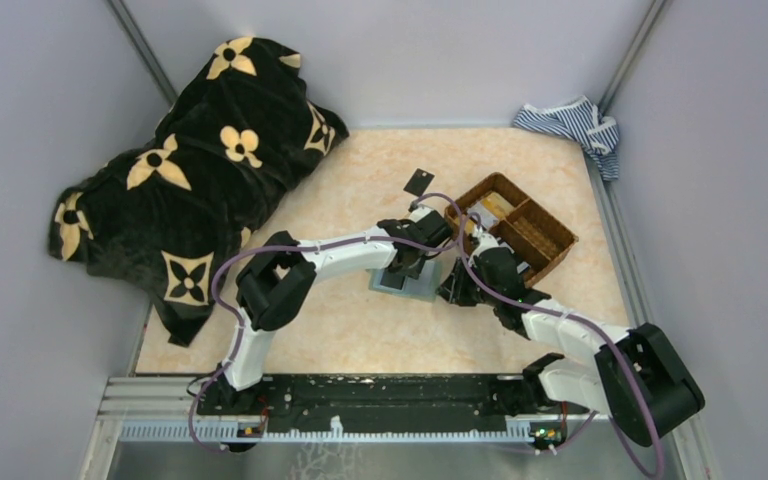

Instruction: Take the credit cards out of the card holder

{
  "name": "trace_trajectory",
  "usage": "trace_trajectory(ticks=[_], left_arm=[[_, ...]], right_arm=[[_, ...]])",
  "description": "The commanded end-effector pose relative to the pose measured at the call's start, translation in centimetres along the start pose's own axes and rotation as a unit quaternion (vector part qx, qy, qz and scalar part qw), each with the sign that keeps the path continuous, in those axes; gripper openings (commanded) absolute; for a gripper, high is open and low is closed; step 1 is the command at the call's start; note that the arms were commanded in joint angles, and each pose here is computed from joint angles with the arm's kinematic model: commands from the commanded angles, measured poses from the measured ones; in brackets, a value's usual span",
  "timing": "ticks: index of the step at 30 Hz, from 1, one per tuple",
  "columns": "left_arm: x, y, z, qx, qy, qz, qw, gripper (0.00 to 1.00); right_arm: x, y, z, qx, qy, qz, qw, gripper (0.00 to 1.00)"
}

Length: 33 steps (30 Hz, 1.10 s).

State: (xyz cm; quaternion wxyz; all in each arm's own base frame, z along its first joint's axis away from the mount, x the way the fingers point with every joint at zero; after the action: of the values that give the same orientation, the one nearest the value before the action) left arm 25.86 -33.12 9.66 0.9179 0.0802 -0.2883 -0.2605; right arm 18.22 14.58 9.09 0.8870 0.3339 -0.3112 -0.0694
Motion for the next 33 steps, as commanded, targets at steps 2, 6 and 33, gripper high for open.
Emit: trace_trajectory(ticks=[2,6,33], left_arm=[[-1.1,-0.5,-1.0,-0.018,0.027,-0.013,0.999,0.29],[-1.1,-1.1,-1.1,-0.044,0.029,-0.010,0.999,0.27],[-1.5,-3.0,-0.6,-0.141,0.034,0.011,0.989,0.25]], right_arm=[[1.2,1.8,0.7,0.045,-0.025,0.011,0.999,0.25],[1.7,3.2,1.6,0.070,-0.032,0.014,0.997,0.25],[1.0,7.2,-4.9,0.142,-0.001,-0.001,0.990,0.27]])
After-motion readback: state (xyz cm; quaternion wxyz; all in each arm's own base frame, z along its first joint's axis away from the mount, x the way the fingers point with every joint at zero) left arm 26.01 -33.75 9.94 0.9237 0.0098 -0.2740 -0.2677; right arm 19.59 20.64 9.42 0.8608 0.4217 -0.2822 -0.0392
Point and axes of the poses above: each gripper's point midway between its finger pads, its own z axis back along the fingers, its own y axis along the line the jaws close on, x = y × z, the point moved 8 cm from there along z, back along the fingers, and after that the axes turned 10 degrees about -z, right-handed, at the moved point
